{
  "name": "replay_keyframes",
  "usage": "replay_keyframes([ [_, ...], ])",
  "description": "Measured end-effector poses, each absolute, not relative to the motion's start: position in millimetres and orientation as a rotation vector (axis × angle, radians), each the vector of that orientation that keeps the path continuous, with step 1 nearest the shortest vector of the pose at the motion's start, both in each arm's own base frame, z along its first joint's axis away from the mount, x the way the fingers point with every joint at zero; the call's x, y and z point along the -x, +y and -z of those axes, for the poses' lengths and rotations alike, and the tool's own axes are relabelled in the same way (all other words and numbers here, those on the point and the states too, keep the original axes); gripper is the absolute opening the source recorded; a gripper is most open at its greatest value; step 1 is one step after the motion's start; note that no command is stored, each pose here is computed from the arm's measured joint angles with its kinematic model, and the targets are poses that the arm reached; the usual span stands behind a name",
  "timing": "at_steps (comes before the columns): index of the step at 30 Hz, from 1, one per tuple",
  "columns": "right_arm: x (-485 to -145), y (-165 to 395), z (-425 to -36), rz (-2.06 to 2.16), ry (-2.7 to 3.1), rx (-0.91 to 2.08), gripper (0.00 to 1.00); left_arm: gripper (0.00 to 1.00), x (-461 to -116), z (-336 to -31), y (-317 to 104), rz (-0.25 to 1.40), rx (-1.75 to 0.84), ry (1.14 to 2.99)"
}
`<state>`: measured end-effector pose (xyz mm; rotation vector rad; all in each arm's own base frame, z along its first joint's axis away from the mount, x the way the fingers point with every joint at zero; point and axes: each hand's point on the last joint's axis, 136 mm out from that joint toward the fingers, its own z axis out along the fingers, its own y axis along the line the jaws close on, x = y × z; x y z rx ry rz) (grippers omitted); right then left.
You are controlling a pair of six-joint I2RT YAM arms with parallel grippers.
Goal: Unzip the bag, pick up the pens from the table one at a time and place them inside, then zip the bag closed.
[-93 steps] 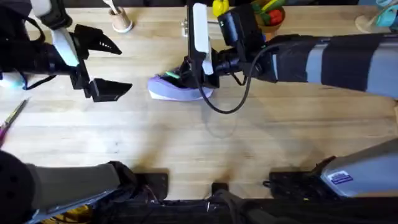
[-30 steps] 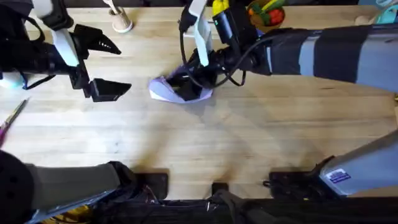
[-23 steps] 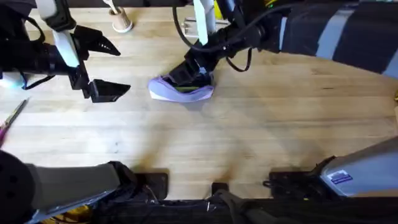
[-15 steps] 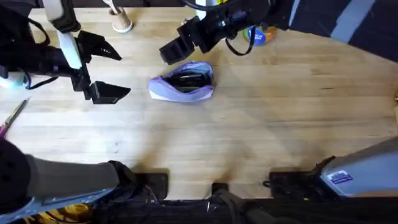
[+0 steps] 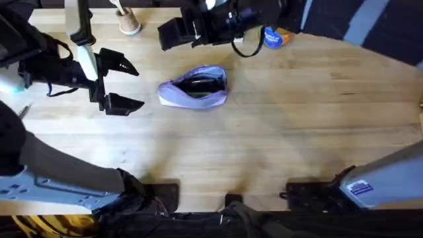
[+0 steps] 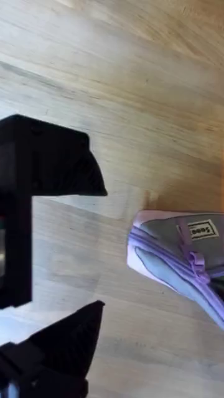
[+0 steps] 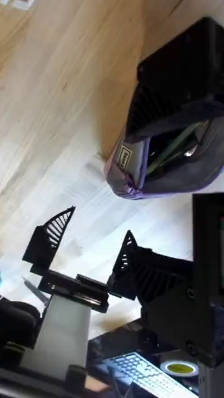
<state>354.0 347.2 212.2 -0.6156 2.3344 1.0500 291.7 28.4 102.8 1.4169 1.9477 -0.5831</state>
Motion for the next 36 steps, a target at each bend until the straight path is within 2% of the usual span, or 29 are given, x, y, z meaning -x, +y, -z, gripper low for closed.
replay_keyframes([
  [11, -358, 377, -138, -1.093, 2.515, 0.497, 0.997, 0.992, -289, -78, 27, 0.699, -1.396, 1.972],
  [26, -339, 397, -104, -1.042, 2.580, 0.558, 0.997, 0.993, -289, -76, 27, 0.708, -1.393, 1.974],
  [36, -329, 405, -103, -1.038, 2.548, 0.669, 0.997, 0.993, -289, -76, 27, 0.708, -1.393, 1.974],
])
